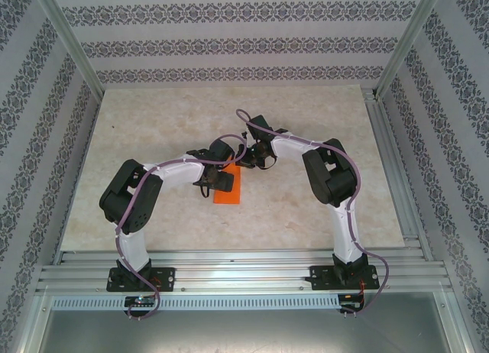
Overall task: Fold a paper plane with a square sheet of paper (fold left side to right side)
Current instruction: First fold in half a square sheet of paper at the center of the table.
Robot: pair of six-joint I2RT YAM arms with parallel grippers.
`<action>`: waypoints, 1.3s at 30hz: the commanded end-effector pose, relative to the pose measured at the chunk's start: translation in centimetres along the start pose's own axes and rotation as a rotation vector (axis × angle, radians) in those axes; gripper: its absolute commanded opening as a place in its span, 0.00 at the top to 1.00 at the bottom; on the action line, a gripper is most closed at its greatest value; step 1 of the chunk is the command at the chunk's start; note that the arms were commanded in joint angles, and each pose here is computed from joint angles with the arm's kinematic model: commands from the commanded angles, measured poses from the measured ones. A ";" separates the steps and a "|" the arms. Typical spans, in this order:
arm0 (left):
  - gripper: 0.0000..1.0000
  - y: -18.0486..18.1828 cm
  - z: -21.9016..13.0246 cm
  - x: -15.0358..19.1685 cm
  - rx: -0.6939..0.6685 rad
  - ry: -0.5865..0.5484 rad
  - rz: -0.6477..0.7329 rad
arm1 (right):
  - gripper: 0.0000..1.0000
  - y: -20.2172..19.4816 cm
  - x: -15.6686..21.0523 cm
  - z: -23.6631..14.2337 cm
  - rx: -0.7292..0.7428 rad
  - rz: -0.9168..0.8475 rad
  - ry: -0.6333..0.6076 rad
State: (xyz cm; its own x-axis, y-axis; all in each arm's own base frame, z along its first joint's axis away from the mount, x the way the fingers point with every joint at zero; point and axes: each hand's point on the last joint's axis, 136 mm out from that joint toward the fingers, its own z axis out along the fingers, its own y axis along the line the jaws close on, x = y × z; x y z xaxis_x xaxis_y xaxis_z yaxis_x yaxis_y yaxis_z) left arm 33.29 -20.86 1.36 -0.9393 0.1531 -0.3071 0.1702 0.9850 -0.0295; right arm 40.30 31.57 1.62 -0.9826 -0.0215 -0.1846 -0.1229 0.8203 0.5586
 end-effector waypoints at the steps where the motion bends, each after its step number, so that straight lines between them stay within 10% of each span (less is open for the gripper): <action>1: 0.16 2.5 1.9 4.2 -0.121 0.137 0.025 | 0.94 -1.0 0.0 0.8 0.038 -0.012 0.016; 39: 0.20 3.3 3.1 5.5 -0.159 0.174 0.032 | 0.72 -1.0 -2.1 -3.6 0.052 -0.024 -0.071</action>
State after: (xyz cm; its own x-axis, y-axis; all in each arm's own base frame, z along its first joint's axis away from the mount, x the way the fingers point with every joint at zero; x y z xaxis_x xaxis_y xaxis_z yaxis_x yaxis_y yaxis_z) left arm 33.31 -20.81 1.33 -0.9374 0.1540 -0.3125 0.1671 0.9858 -0.0154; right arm 40.76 30.89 2.31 -0.9801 -0.0293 -0.1961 -0.1335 0.8288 0.5434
